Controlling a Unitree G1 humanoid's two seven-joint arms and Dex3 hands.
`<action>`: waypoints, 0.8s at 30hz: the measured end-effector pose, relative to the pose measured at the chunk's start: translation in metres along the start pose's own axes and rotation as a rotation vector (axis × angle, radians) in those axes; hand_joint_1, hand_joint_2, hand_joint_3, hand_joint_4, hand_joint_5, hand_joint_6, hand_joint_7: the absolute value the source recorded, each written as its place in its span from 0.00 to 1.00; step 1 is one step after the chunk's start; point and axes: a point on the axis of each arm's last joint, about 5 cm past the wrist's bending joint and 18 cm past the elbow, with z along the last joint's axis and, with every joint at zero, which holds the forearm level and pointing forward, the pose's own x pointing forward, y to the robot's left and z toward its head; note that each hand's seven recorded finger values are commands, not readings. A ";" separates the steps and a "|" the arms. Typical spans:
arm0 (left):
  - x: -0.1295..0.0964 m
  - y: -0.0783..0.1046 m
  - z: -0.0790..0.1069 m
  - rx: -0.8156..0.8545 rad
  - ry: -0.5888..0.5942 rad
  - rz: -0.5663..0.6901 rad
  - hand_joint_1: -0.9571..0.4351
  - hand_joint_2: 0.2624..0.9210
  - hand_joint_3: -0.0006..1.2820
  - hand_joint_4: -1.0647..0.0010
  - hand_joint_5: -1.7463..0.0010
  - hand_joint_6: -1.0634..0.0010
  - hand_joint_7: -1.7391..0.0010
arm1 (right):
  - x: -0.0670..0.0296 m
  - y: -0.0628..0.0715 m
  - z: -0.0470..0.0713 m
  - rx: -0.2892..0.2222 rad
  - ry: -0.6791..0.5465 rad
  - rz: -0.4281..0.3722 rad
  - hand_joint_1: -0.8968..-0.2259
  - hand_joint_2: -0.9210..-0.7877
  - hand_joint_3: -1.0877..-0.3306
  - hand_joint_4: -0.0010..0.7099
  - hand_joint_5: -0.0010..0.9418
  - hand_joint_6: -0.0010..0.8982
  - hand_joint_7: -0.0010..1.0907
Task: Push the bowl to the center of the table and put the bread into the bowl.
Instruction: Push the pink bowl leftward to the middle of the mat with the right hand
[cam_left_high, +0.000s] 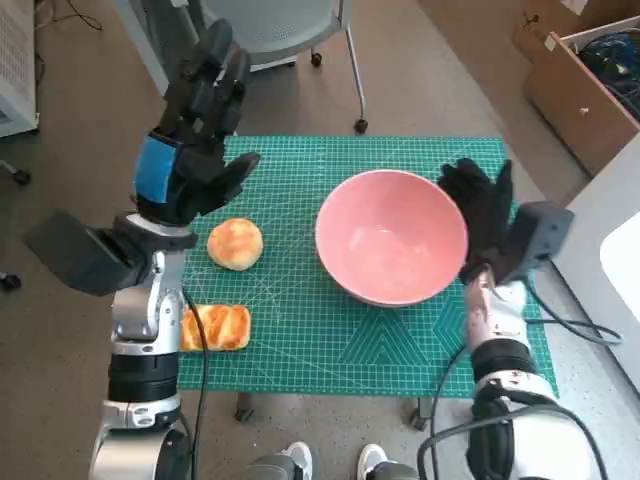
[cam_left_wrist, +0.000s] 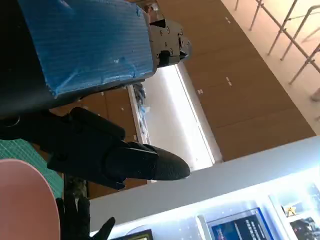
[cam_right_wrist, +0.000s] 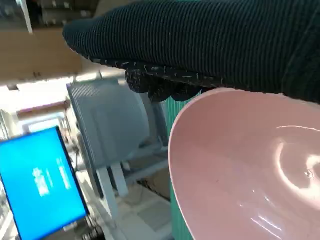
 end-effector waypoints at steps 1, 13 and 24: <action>0.000 0.000 0.000 0.001 0.000 0.001 0.28 1.00 0.19 1.00 1.00 1.00 0.86 | 0.0006 0.002 0.000 0.002 0.002 0.008 0.46 0.00 0.24 0.24 0.02 0.24 0.09; -0.003 -0.001 0.002 0.015 0.003 0.010 0.27 1.00 0.20 1.00 1.00 1.00 0.87 | 0.0062 0.030 0.001 0.043 0.016 0.079 0.49 0.00 0.23 0.25 0.01 0.23 0.10; -0.012 0.000 0.004 0.026 0.004 0.018 0.27 1.00 0.19 1.00 1.00 1.00 0.87 | 0.0104 0.023 0.015 -0.016 -0.065 0.096 0.47 0.00 0.25 0.26 0.01 0.24 0.11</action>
